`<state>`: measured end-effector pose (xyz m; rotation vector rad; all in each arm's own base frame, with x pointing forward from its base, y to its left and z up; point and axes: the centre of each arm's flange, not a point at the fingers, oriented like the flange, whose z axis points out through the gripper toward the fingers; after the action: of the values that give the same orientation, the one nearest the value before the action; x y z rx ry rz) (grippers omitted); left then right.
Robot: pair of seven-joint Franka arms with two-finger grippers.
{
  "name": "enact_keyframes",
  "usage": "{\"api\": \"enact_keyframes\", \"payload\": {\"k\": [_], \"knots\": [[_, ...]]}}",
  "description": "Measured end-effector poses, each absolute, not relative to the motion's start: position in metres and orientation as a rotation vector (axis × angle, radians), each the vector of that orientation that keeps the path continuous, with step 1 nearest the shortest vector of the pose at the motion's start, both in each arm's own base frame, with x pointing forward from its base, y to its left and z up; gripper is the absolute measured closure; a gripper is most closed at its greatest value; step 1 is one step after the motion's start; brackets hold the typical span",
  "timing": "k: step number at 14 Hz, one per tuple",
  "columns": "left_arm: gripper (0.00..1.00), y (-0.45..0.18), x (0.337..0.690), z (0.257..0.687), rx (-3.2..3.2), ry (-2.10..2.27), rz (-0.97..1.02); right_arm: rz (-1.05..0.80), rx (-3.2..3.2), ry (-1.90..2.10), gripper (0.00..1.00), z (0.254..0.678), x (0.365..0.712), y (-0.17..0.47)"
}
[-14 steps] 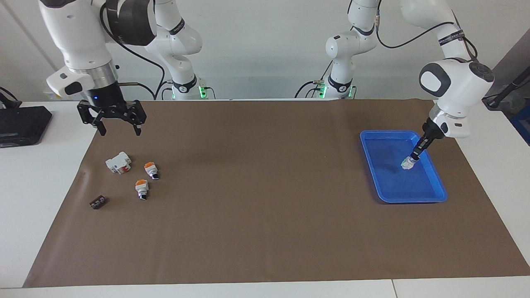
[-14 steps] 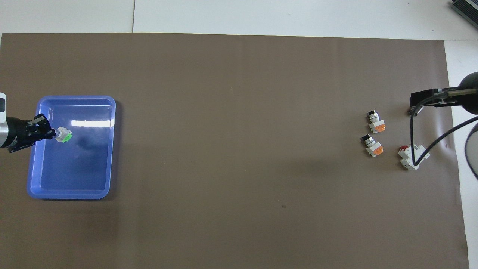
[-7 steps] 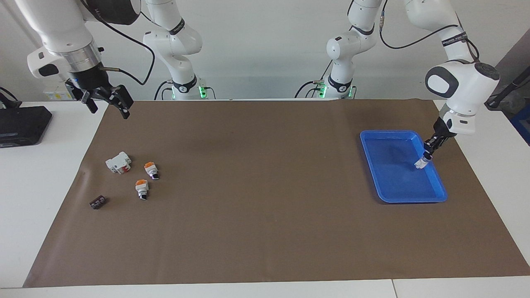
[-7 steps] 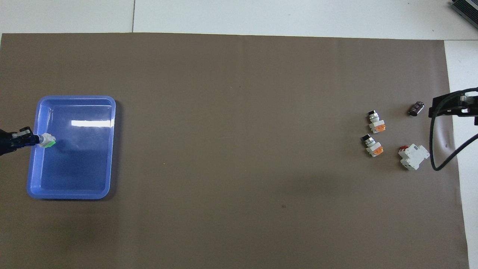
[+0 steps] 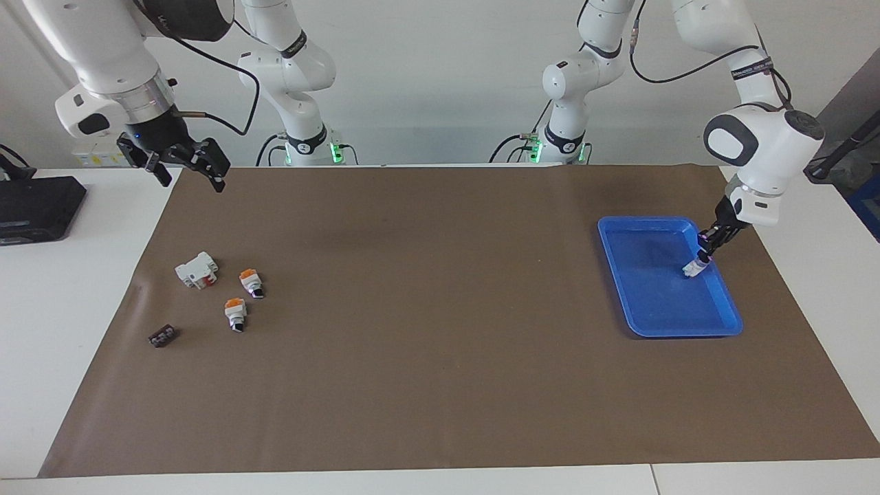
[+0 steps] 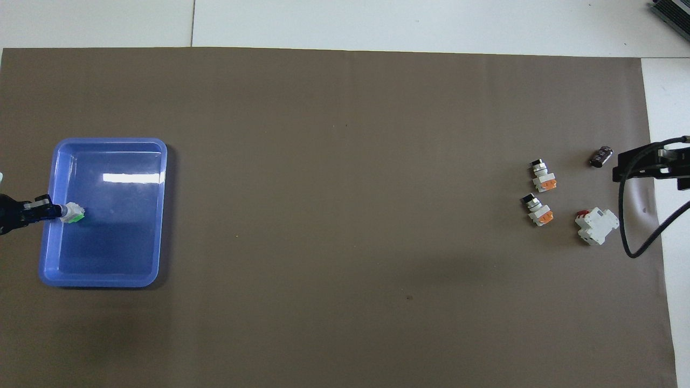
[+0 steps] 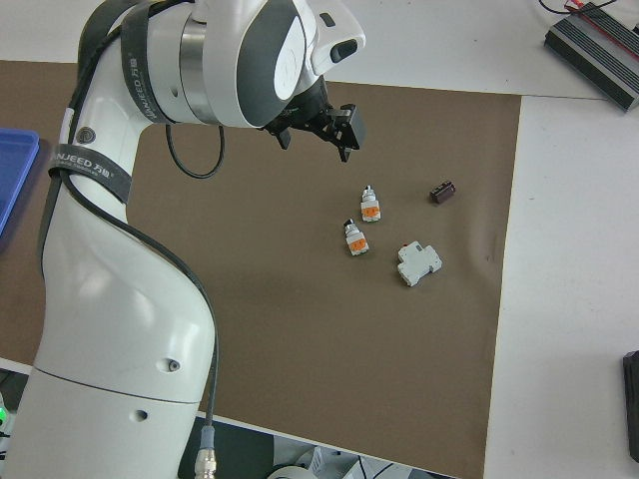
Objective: Turn and place switch with both arms
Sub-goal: 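Lower the switch into the blue tray and open the left gripper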
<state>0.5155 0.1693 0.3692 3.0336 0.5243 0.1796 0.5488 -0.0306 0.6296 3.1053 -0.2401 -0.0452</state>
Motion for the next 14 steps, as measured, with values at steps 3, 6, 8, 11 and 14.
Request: {"api": "enact_keyframes", "payload": {"k": [3,6,8,11,14], "knots": [[0.9,0.173,0.514,0.368,3.045,0.471,0.179,-0.046,3.106,-0.234,0.0,0.63,0.548,-0.031],[0.9,0.184,0.509,0.367,3.058,0.414,0.178,-0.041,3.109,-0.215,0.0,0.632,0.547,-0.03],[0.9,0.184,0.507,0.365,3.06,0.402,0.172,-0.04,3.112,-0.159,0.0,0.633,0.547,-0.029],[0.9,0.183,0.507,0.363,3.059,0.397,0.165,-0.023,3.114,-0.138,0.0,0.638,0.546,-0.027],[0.9,0.183,0.507,0.363,3.06,0.396,0.165,-0.032,3.114,-0.139,0.0,0.638,0.545,-0.027]]}}
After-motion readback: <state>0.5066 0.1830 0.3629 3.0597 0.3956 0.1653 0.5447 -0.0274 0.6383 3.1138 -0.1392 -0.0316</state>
